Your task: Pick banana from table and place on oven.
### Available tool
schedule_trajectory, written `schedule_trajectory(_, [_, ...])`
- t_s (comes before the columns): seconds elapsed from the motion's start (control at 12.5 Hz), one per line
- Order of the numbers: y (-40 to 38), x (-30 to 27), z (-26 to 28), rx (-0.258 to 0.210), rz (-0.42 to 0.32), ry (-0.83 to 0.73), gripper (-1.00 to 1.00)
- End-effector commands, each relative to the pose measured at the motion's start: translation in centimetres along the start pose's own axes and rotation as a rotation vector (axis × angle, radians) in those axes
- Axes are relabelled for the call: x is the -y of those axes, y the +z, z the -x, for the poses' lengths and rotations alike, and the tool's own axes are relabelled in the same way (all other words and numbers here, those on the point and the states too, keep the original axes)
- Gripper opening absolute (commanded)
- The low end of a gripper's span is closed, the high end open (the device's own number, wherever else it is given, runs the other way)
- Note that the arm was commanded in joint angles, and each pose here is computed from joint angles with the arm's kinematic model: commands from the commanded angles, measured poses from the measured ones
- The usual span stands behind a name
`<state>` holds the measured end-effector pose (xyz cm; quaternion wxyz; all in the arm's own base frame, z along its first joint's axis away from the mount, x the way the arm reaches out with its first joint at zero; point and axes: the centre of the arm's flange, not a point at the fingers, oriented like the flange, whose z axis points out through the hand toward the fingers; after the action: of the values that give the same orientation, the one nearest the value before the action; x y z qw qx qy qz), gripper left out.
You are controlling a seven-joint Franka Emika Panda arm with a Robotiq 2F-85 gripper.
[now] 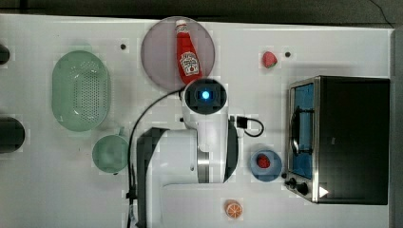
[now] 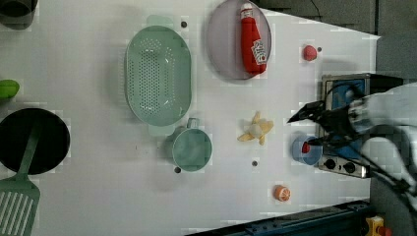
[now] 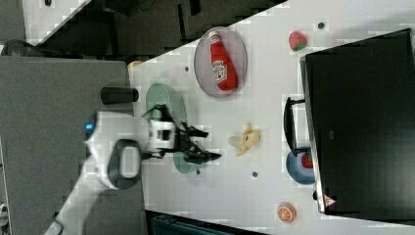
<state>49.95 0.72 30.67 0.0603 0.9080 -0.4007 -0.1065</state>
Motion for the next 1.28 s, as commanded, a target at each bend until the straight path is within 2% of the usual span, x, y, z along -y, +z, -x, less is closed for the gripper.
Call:
schedule_trajectory(0.08, [-1.2, -0.8, -0.6, -0.105, -0.139, 0.006, 1.00])
schedule_trajectory(0.24, [2.8, -0.3, -0.8, -0.112, -0.157, 0.044, 1.00])
schedule_trajectory(0.4, [6.4, 0.6, -0.4, -0.093, -0.153, 0.141, 1.00])
schedule_trajectory(0.56, [9.2, 1.9, 0.4, -0.072, -0.135, 0.147, 1.00])
schedule_trajectory(0.96, [14.2, 3.0, 0.5, -0.063, -0.139, 0.135, 1.00])
schedule_trajectory(1.04, [14.5, 3.0, 0.3, -0.065, -0.142, 0.138, 0.93])
schedule_trajectory(1.28, [14.6, 3.0, 0.1, -0.073, -0.154, 0.142, 0.18])
